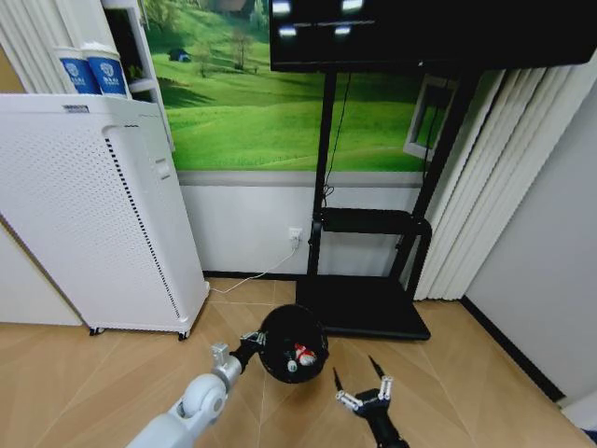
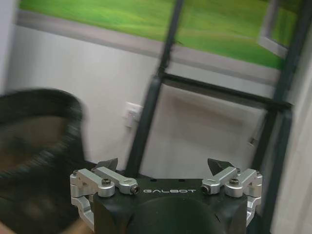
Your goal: Pick up the trash bin and place the garbage on the floor into it.
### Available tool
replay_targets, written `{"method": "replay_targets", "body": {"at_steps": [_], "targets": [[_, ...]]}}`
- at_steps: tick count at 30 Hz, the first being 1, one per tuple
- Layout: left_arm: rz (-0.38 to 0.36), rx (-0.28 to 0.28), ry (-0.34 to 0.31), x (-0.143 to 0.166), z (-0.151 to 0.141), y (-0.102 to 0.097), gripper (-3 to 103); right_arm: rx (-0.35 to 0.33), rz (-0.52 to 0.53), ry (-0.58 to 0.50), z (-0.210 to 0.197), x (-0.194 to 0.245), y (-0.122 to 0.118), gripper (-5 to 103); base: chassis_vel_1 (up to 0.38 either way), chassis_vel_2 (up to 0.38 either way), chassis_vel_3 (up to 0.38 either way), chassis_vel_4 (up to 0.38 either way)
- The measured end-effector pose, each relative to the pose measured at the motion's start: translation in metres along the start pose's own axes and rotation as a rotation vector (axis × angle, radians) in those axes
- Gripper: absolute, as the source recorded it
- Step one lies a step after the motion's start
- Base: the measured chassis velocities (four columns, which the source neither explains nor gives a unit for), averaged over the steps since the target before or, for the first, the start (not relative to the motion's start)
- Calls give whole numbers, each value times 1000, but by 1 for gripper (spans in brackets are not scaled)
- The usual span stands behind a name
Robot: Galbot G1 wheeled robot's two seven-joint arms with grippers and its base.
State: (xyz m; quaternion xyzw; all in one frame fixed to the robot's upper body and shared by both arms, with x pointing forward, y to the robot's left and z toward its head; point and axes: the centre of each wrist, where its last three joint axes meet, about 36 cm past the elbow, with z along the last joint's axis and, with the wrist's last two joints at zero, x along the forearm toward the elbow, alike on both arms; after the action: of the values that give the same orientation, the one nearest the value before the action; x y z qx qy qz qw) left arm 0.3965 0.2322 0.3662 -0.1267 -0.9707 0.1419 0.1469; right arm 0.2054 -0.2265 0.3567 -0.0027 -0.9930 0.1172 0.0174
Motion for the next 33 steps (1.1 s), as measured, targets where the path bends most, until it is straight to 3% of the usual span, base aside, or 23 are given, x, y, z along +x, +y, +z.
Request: {"method": "replay_targets", "body": {"at_steps": [2,3,5,6,7,8,10,11,14,19,21,22,24,25,27,33], "targets": [[-121,50,-45,19,-18,11,3,-25,87,33,2,-11,-9,100,0,0,0,0],[-121,50,-45,19,-18,11,3,-25,87,33,2,-11,-9,100,0,0,0,0],[-261,85,-62,49,-35,29,3,-49,162,59,4,-24,-19,100,0,0,0,0],[-261,85,-62,49,-35,29,3,-49,162,59,4,-24,-19,100,0,0,0,0],[-342,99,-54,74,-43,41,3,-55,198,66,5,-36,-25,100,0,0,0,0],[-342,99,-54,74,-43,41,3,-55,198,66,5,-36,-25,100,0,0,0,0],[-447,124,-60,115,-61,55,3,-50,230,67,9,-51,-35,100,0,0,0,0],[-447,124,-60,115,-61,55,3,-50,230,67,9,-51,-35,100,0,0,0,0],[-524,158,-49,161,-75,56,3,-50,264,74,11,-59,-46,100,0,0,0,0],[-576,171,-27,200,-71,55,3,-46,290,77,14,-63,-53,100,0,0,0,0],[-611,179,-3,229,-62,66,3,-37,292,76,16,-64,-57,100,0,0,0,0],[-611,179,-3,229,-62,66,3,-37,292,76,16,-64,-57,100,0,0,0,0],[-668,124,2,255,-48,94,3,-35,302,80,19,-64,-61,100,0,0,0,0],[-668,124,2,255,-48,94,3,-35,302,80,19,-64,-61,100,0,0,0,0],[-703,99,9,276,-39,114,3,-34,305,83,22,-64,-62,100,0,0,0,0],[-726,99,19,329,-31,133,3,-44,303,81,28,-75,-61,100,0,0,0,0]]}}
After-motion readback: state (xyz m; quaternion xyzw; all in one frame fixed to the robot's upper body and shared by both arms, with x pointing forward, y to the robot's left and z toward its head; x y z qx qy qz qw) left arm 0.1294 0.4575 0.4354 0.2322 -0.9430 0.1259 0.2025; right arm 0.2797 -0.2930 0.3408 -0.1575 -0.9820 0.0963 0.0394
